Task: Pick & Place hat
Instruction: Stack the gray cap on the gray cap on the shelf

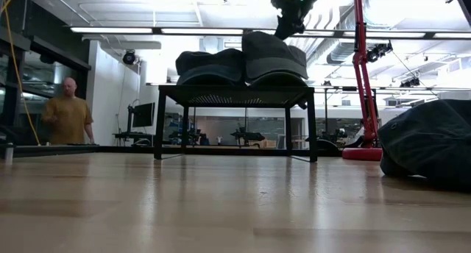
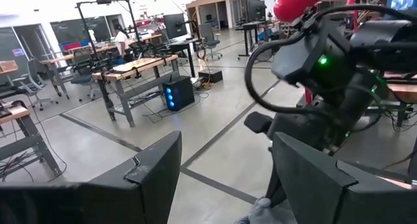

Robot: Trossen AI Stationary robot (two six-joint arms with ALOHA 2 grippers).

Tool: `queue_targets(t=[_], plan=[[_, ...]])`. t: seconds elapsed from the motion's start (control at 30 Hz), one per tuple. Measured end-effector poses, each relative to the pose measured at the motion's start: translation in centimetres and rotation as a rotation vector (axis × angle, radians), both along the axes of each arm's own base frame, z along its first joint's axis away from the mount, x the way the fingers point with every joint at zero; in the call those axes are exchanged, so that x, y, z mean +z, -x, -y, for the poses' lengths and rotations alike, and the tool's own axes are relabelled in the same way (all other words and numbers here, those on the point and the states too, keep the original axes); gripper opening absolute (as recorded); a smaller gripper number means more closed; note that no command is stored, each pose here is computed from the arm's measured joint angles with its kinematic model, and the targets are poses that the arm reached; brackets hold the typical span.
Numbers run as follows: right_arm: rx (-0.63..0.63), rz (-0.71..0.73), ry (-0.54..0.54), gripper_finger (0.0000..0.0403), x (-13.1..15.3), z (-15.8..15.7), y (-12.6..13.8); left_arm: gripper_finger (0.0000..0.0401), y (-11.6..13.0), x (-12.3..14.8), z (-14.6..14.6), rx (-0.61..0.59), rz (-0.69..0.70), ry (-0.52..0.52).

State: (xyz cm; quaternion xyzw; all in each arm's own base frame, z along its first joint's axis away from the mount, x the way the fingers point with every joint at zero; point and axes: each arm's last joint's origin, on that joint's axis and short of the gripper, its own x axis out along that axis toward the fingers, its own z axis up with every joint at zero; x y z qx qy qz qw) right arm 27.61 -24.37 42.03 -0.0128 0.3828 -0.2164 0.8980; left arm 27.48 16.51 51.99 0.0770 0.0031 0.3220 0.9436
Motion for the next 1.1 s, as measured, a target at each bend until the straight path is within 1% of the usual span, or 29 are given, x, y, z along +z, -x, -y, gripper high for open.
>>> queue_targets(t=[0.43,0.6,0.73,0.87,1.1], plan=[[-0.007,-0.027,-0.035,0.0000,-1.9,1.6,-1.0,0.0236,0.0,0.0,0.0,-0.003,-0.001,0.002],[0.000,-0.023,-0.040,0.0000,-1.9,1.6,-1.0,0.0236,0.0,0.0,0.0,-0.004,-0.002,0.003],[0.006,-0.003,-0.036,0.0006,-1.4,1.3,-0.8,0.0236,0.0,0.0,0.0,-0.008,0.000,0.006],[0.024,0.033,-0.032,0.0040,-0.5,0.8,-0.3,0.0236,0.0,0.0,0.1,-0.025,0.001,0.007],[0.021,0.070,-0.032,0.0142,0.5,0.2,0.2,0.0236,-0.1,-0.1,0.1,-0.029,-0.002,0.008]])
